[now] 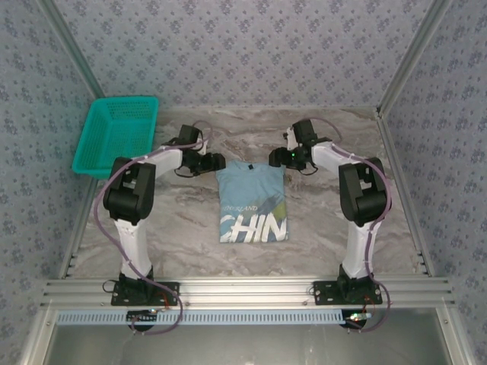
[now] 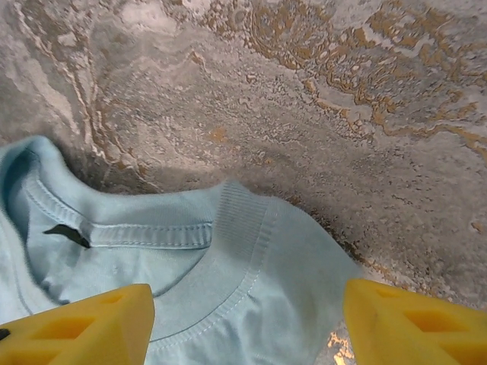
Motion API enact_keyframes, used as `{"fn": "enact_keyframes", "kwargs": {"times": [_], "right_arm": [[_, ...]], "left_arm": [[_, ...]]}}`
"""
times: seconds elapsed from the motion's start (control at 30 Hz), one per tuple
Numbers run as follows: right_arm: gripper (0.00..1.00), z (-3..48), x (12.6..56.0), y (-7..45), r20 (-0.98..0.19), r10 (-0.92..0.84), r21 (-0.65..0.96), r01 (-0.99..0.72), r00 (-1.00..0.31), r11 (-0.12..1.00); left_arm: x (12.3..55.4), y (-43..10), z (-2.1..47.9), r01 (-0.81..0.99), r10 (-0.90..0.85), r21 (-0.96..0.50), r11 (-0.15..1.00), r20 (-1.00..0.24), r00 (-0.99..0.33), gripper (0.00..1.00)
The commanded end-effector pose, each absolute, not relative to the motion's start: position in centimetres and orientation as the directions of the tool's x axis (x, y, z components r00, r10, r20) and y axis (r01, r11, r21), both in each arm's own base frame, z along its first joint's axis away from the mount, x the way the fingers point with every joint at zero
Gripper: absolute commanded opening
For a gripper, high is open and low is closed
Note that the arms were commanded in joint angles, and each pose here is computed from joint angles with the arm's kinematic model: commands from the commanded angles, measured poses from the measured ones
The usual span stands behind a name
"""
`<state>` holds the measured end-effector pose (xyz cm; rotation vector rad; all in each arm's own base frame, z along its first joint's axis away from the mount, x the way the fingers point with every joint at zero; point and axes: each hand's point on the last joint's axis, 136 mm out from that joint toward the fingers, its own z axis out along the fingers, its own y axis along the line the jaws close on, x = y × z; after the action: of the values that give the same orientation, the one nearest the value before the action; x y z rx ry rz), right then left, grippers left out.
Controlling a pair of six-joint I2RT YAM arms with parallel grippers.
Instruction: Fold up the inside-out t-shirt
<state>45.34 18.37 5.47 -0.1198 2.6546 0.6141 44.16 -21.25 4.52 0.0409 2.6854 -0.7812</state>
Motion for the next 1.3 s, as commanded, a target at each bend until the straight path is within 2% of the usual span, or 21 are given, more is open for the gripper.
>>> {"fn": "enact_keyframes", "kwargs": {"times": [0.0,0.2,0.4,0.63,0.8,1.07,1.17,1.27], "right_arm": [[0.68,3.8,44.3,18.9,-0.355,-0.046,0.388,-0.192,-0.934,0.902],[0.65,2.5,42.6,21.0,-0.302,-0.090,0.440,-0.222,-0.949,0.870],[0.59,1.9,41.0,22.3,-0.270,-0.098,0.484,-0.223,-0.958,0.846],[0.49,1.7,40.8,23.4,-0.267,-0.081,0.530,-0.217,-0.960,0.820],[0.37,1.9,41.2,24.5,-0.274,-0.049,0.595,-0.210,-0.960,0.776],[0.12,4.2,43.1,26.1,-0.335,-0.002,0.671,-0.240,-0.942,0.701],[0.01,7.6,45.2,26.4,-0.417,0.041,0.688,-0.286,-0.908,0.667],[0.00,12.7,47.6,26.1,-0.543,0.085,0.670,-0.370,-0.835,0.644]], "left_arm": [[43.2,-23.0,3.6,0.149,-0.020,-0.542,0.827,-0.293,-0.956,0.72],[41.6,-24.5,2.1,0.149,0.001,-0.583,0.799,-0.246,-0.969,0.68],[40.2,-26.2,1.6,0.159,0.025,-0.622,0.767,-0.218,-0.976,0.59],[40.0,-27.4,1.6,0.176,0.047,-0.631,0.756,-0.216,-0.975,0.44],[40.8,-27.3,1.9,0.188,0.043,-0.626,0.756,-0.240,-0.970,0.27],[43.5,-27.1,4.4,0.226,0.011,-0.643,0.732,-0.320,-0.947,0.01],[45.6,-26.7,7.8,0.271,-0.027,-0.655,0.705,-0.406,-0.913,0.00],[47.8,-26.3,12.9,0.338,-0.070,-0.657,0.674,-0.511,-0.856,0.00]]}}
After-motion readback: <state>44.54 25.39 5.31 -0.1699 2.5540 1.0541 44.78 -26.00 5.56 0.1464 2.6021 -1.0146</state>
